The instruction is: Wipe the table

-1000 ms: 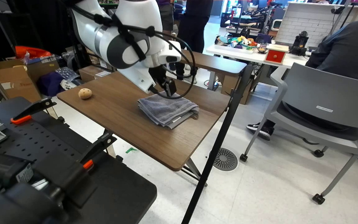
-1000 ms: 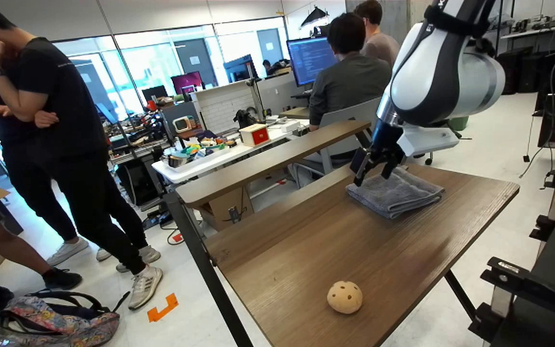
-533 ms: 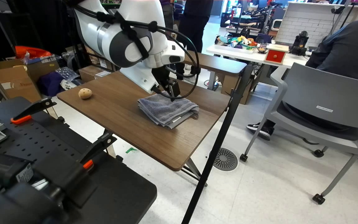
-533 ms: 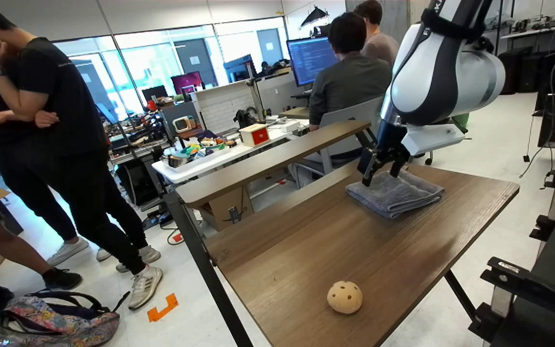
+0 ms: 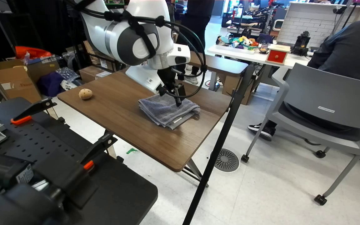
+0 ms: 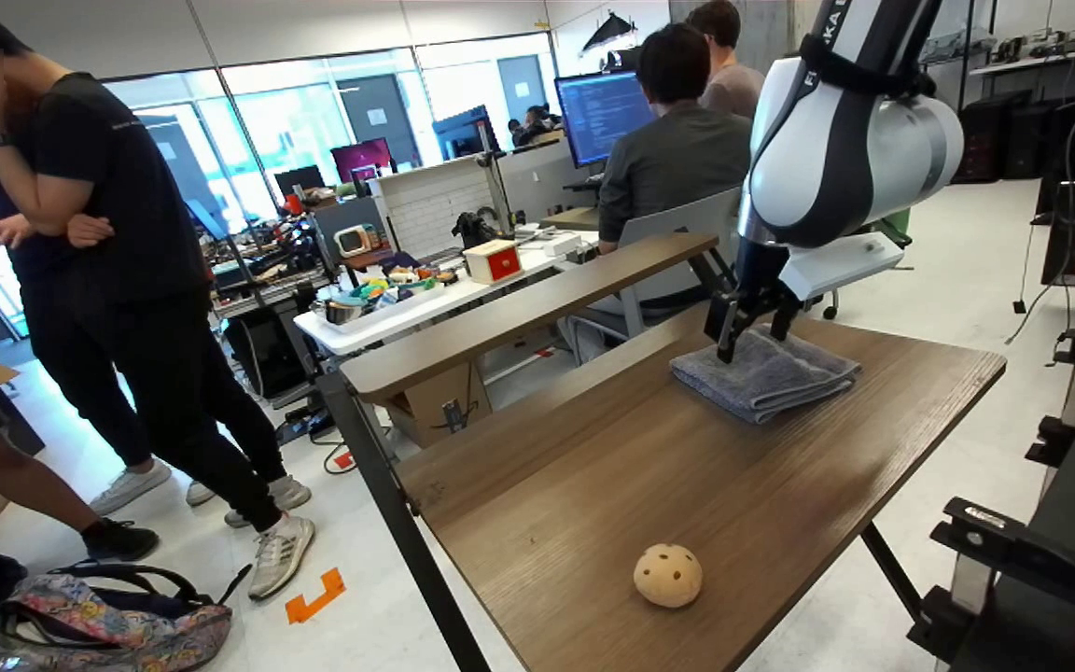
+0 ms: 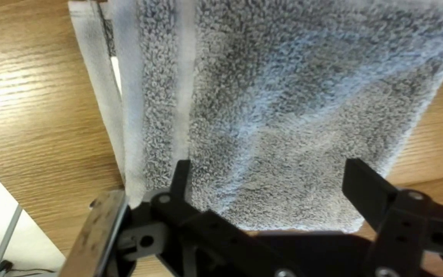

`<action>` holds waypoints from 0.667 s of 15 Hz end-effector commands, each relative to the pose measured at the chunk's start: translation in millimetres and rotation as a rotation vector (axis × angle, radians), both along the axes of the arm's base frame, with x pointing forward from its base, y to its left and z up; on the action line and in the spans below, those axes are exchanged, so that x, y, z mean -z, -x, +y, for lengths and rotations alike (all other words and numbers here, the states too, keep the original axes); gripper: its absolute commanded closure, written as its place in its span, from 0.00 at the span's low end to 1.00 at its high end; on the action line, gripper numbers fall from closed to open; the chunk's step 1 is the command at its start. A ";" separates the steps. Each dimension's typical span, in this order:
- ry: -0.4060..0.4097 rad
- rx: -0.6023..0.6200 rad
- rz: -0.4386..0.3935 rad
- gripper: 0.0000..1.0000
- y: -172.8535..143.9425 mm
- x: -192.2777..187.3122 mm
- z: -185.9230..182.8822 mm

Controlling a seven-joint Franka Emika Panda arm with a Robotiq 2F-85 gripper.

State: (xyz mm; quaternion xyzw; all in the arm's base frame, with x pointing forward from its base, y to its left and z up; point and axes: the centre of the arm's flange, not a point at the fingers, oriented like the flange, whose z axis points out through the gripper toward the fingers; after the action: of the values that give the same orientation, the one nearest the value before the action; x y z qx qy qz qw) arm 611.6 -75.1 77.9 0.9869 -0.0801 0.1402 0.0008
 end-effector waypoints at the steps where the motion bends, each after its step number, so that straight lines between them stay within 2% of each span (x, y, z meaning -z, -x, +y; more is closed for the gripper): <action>1: 0.010 0.009 -0.001 0.00 0.2 7.3 0.0; 6: 0.063 0.022 0.076 0.00 10.4 50.6 -6.5; 8: 0.072 0.050 0.066 0.00 6.0 62.0 -7.7; 10: 0.050 0.128 -0.001 0.00 -11.4 70.7 -11.3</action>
State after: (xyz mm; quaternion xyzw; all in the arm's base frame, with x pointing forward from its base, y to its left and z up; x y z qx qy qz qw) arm 601.8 -84.1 36.5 0.9883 -0.0939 0.1153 0.0344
